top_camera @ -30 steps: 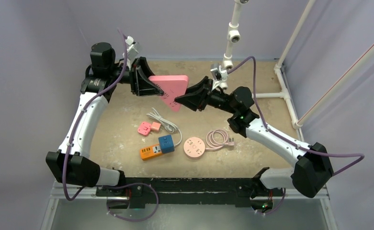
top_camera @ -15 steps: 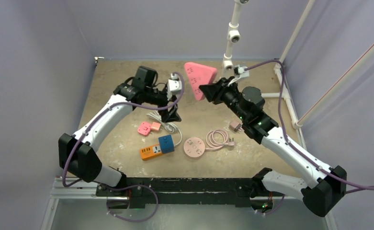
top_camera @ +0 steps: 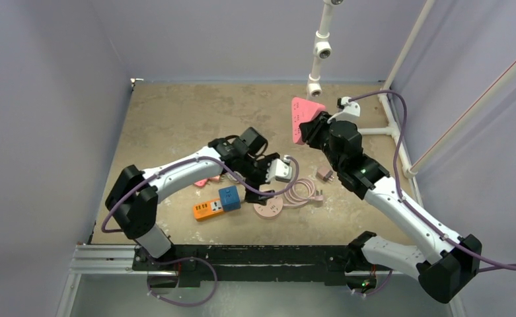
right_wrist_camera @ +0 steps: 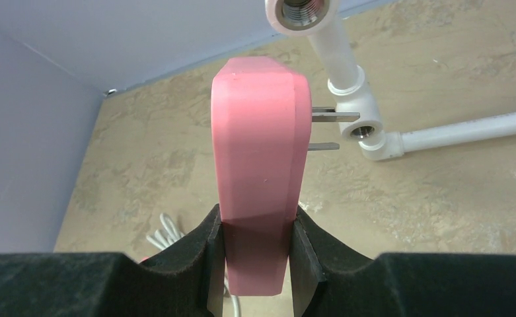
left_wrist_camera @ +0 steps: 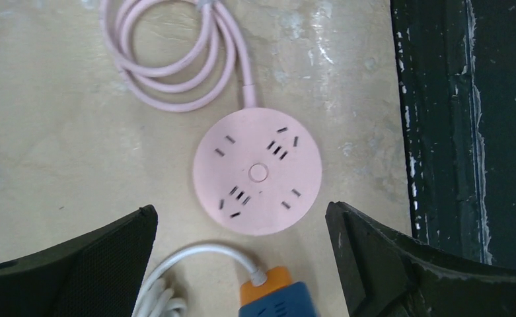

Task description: Insert the plug

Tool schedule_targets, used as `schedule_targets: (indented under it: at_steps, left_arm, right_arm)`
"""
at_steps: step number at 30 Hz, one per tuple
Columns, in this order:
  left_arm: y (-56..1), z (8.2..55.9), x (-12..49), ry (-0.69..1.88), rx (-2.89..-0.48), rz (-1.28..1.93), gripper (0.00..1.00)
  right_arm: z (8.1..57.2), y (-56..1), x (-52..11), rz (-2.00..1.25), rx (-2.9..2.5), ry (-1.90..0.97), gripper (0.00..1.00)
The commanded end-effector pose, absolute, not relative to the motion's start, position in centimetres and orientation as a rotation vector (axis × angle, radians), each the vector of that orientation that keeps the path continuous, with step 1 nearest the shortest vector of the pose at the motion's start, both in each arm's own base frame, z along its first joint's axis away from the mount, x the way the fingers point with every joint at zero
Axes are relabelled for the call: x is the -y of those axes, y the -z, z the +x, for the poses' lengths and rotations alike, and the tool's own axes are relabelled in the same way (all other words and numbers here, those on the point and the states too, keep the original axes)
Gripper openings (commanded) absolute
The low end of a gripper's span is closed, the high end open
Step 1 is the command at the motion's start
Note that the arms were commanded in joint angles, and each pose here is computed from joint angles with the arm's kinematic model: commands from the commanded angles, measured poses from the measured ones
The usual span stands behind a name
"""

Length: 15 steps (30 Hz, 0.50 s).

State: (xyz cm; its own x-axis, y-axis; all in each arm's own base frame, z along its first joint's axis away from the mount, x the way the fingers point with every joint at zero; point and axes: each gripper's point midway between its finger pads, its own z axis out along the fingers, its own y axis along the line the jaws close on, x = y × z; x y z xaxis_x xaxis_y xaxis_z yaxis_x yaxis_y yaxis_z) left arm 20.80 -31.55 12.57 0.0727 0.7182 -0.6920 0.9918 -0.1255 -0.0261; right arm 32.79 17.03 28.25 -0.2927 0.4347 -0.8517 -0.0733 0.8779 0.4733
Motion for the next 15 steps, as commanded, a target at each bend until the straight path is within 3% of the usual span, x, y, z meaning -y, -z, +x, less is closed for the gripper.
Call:
schedule_targets:
  at_steps: [1,8,15]
  left_arm:
    - [-10.2,19.4,32.8,0.736,-1.756,1.916,0.99]
    - [-7.3,17.8,33.2,0.654,-1.762,1.971,0.99]
    - [-4.9,19.4,32.8,0.449,-1.697,2.047,0.99]
  right_arm:
    - [33.3,-33.5,-16.2,0.346,-1.681,-0.552,0.0]
    - [33.3,-34.0,-15.5,0.339,-1.675,-0.553,0.0]
    - [33.4,-34.3,-15.5,0.319,-1.675,-0.55,0.0]
